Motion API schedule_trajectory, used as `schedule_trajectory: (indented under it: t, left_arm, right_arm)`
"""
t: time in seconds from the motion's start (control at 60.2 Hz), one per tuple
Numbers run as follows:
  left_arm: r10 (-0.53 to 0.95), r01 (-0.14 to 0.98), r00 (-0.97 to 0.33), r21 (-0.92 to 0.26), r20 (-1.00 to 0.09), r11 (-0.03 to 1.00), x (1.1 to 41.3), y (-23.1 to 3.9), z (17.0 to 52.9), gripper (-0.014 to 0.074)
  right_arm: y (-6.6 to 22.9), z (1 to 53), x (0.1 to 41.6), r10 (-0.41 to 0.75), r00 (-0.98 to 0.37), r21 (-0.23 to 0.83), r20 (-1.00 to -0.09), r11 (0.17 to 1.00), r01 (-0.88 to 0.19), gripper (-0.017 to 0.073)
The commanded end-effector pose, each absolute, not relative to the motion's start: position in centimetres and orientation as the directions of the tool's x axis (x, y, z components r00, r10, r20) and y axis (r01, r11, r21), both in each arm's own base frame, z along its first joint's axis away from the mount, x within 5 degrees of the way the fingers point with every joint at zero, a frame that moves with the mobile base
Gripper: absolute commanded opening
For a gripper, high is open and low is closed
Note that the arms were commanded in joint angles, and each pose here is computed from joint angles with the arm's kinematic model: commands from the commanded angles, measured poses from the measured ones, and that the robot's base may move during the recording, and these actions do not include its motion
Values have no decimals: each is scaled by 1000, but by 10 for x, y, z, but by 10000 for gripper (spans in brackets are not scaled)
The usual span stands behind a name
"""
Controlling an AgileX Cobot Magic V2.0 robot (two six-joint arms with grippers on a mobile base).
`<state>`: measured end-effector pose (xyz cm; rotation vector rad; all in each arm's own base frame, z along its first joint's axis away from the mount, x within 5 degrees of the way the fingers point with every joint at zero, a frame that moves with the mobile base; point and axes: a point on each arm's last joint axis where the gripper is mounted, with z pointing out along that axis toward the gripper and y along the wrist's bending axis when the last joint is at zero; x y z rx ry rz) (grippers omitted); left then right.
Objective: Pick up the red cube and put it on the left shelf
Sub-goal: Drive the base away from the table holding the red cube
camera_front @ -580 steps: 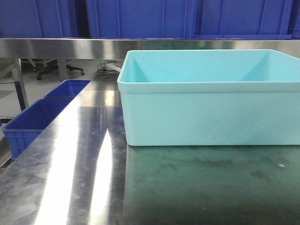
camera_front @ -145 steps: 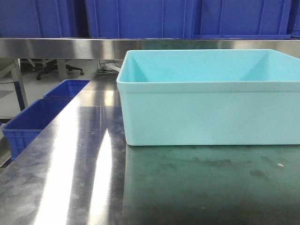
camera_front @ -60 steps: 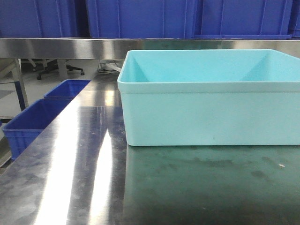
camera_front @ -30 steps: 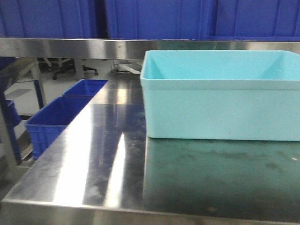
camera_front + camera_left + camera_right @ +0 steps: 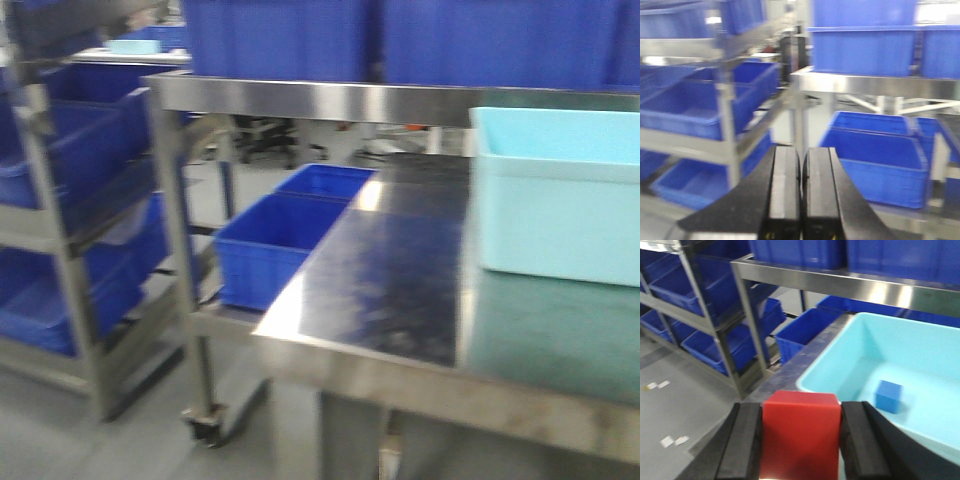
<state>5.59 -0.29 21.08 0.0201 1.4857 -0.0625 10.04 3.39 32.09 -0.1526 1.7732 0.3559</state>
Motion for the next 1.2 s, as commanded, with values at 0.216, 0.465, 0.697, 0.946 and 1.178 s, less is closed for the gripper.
schedule_trajectory:
  t: [0.216,0.465,0.697,0.946,1.178]
  left_arm:
    - [-33,57,156,-25,-987,998,55,-3,211,101]
    - [-33,57,156,-25,-987,998,55,-3,211,101]
    - [-33,57,156,-25,-987,998,55,-3,211,101]
    - [-33,57,156,-25,-987,998,55,-3,211,101]
    - [-33,57,156,-25,-987,998,55,-3,211,101]
  right_arm:
    - [32,338,101,117,-120,148,-986,945,-292,57]
    - [32,338,101,117,-120,148,-986,945,-292,57]
    - [32,338,101,117,-120,148,-986,945,-292,57]
    - [32,338,101,117,-120,148,-986,945,-292,57]
    - [32,338,101,117,-120,148,-986,945,-292,57]
